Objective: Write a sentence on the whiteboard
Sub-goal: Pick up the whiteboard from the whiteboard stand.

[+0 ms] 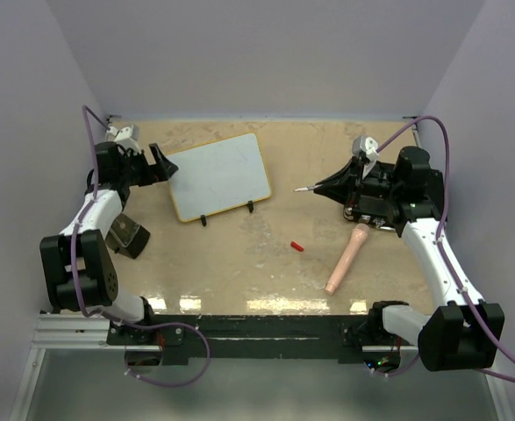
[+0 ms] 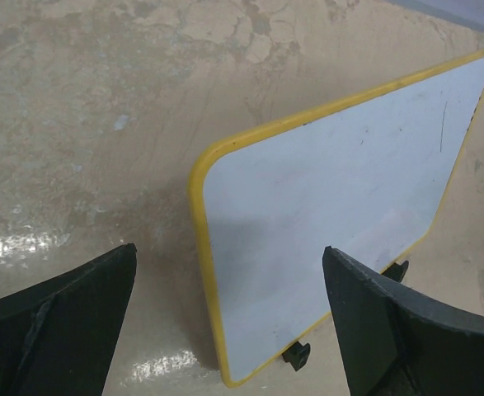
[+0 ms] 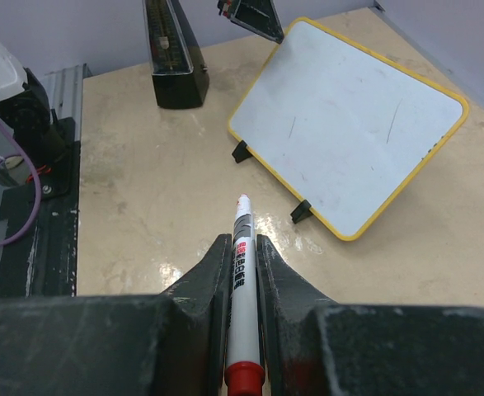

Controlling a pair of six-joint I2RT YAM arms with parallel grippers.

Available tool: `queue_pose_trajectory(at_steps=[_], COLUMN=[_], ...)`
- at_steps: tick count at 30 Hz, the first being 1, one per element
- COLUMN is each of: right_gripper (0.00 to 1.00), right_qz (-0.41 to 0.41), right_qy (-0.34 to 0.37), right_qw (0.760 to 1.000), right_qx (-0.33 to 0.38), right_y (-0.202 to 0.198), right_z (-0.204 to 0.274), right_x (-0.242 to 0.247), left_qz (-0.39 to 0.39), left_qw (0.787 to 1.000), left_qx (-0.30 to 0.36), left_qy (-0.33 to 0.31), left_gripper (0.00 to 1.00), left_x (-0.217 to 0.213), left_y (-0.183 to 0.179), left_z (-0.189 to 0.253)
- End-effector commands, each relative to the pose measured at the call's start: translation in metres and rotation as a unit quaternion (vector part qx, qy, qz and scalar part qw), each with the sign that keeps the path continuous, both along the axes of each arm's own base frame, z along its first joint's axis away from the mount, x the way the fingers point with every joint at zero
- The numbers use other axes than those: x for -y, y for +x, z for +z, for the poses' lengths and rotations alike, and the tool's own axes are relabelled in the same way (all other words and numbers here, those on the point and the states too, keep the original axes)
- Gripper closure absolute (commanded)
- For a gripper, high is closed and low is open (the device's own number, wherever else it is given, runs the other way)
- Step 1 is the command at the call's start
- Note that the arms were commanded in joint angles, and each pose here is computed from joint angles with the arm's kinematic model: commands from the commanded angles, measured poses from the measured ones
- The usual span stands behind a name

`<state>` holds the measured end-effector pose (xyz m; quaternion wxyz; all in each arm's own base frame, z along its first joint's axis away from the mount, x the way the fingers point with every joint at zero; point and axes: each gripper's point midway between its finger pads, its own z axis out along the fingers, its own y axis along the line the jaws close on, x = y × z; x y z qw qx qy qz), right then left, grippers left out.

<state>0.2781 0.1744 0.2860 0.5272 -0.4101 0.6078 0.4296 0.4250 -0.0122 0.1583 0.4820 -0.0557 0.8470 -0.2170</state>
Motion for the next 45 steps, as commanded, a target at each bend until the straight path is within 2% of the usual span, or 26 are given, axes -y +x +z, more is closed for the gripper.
queue_pose_trajectory(at_steps=[1, 13, 29, 33, 39, 40, 42, 44, 45], right_gripper=[1.0, 1.0, 1.0, 1.0, 1.0, 1.0, 1.0, 1.0, 1.0], right_qz=[0.015, 0.019, 0.026, 0.025, 0.026, 0.026, 0.025, 0.027, 0.027], right_qy=[0.002, 0.003, 0.007, 0.007, 0.008, 0.007, 0.007, 0.007, 0.008], right_qw=[1.0, 1.0, 1.0, 1.0, 1.0, 1.0, 1.0, 1.0, 1.0], right_qx=[0.023, 0.023, 0.014, 0.014, 0.013, 0.014, 0.014, 0.014, 0.012], right_y=[-0.006, -0.007, -0.008, -0.007, -0.007, -0.007, -0.007, -0.007, -0.007], right_z=[0.008, 0.008, 0.006, 0.005, 0.004, 0.005, 0.004, 0.004, 0.004], right_x=[0.0, -0.001, -0.002, -0.002, -0.002, -0.002, -0.002, -0.002, -0.002], left_qz=[-0.064, -0.111, -0.128, -0.137, -0.145, -0.148, -0.15, -0.151, -0.151], left_qw=[0.997, 0.993, 0.988, 0.986, 0.983, 0.982, 0.982, 0.981, 0.981], left_qx=[0.029, 0.01, 0.018, 0.023, 0.026, 0.027, 0.029, 0.03, 0.031], left_qy=[-0.021, -0.044, -0.079, -0.091, -0.107, -0.11, -0.115, -0.118, -0.119], left_gripper=[0.0, 0.02, 0.0, 0.03, 0.18, 0.25, 0.32, 0.51, 0.71], left_x=[0.012, 0.022, 0.029, 0.033, 0.035, 0.036, 0.037, 0.036, 0.036], left_y=[0.014, 0.021, 0.034, 0.036, 0.038, 0.038, 0.038, 0.038, 0.039], left_z=[0.006, -0.019, -0.016, -0.014, -0.011, -0.011, -0.01, -0.009, -0.008])
